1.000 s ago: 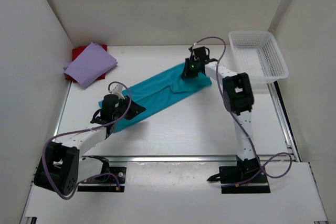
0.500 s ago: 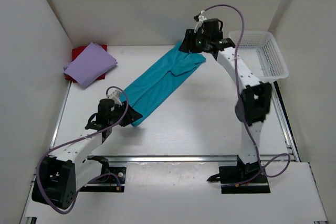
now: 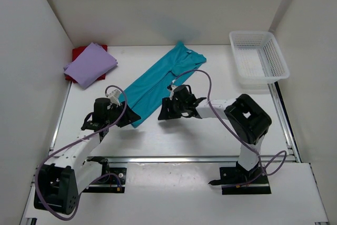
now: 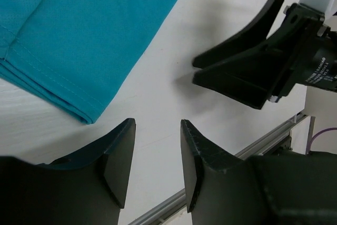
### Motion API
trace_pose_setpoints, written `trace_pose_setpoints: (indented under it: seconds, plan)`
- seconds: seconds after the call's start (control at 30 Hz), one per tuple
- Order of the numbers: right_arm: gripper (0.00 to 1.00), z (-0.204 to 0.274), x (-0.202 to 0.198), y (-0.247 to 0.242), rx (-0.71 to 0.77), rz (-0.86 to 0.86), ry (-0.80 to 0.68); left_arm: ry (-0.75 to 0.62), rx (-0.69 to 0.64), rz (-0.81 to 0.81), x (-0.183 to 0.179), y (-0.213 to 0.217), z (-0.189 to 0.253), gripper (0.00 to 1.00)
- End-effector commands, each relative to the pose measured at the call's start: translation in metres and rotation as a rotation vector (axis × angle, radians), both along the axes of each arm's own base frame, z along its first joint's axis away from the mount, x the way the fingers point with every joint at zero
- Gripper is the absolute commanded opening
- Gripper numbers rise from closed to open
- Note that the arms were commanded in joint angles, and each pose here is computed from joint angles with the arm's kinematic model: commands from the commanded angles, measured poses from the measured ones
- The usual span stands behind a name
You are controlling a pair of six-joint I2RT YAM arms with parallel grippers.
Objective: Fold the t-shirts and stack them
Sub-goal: Rotate the tshirt 90 degrees
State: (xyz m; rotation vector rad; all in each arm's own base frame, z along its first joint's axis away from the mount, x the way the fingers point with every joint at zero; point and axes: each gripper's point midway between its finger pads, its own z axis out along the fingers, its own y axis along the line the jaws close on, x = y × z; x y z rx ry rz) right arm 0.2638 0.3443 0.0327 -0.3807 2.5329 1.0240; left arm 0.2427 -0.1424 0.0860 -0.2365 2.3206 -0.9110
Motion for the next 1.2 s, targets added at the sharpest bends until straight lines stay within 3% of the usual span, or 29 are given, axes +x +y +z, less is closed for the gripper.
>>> trace_pose_setpoints:
  seconds: [0.0, 0.1, 0.2, 0.27, 0.37, 0.43, 0.67, 0.7, 0.83, 0.87, 0.97, 1.17]
  plan:
    - [0.47, 0.031, 0.043, 0.038, 0.125, -0.102, -0.119, -0.070, -0.006, -0.033, 0.003, -0.001, 0.023, 0.50]
    - [0.47, 0.000, 0.047, 0.052, 0.078, -0.141, -0.077, -0.080, 0.003, -0.029, 0.004, 0.001, 0.025, 0.51]
    - [0.40, -0.020, 0.052, 0.068, 0.030, -0.122, -0.045, -0.077, 0.006, -0.019, 0.004, 0.003, 0.023, 0.50]
    - [0.31, -0.031, 0.053, 0.074, 0.003, -0.111, -0.011, -0.082, 0.007, -0.020, 0.005, 0.002, 0.024, 0.50]
    - [0.07, -0.042, 0.047, 0.076, -0.012, -0.085, 0.021, -0.080, 0.007, -0.014, 0.006, 0.004, 0.025, 0.50]
    - [0.00, -0.037, 0.045, 0.062, -0.009, -0.101, 0.020, -0.076, 0.019, -0.017, 0.006, 0.004, 0.024, 0.49]
    - [0.00, -0.019, -0.008, -0.062, 0.004, -0.134, 0.030, -0.043, 0.070, -0.091, -0.004, -0.015, 0.009, 0.50]
    - [0.03, -0.007, -0.007, -0.077, 0.033, -0.142, 0.031, -0.020, 0.081, -0.106, -0.009, -0.020, 0.003, 0.50]
    - [0.36, -0.006, -0.041, -0.123, 0.019, -0.133, 0.040, -0.001, 0.149, -0.160, -0.022, -0.033, -0.010, 0.59]
    - [0.38, 0.000, -0.046, -0.132, 0.009, -0.153, 0.017, 0.003, 0.187, -0.165, -0.025, -0.033, -0.017, 0.60]
    - [0.40, 0.002, -0.066, -0.148, -0.024, -0.200, 0.010, 0.031, 0.294, -0.174, -0.037, -0.025, -0.034, 0.65]
    - [0.39, -0.020, -0.108, -0.150, -0.030, -0.203, 0.103, 0.113, 0.262, -0.222, -0.053, -0.033, -0.060, 0.69]
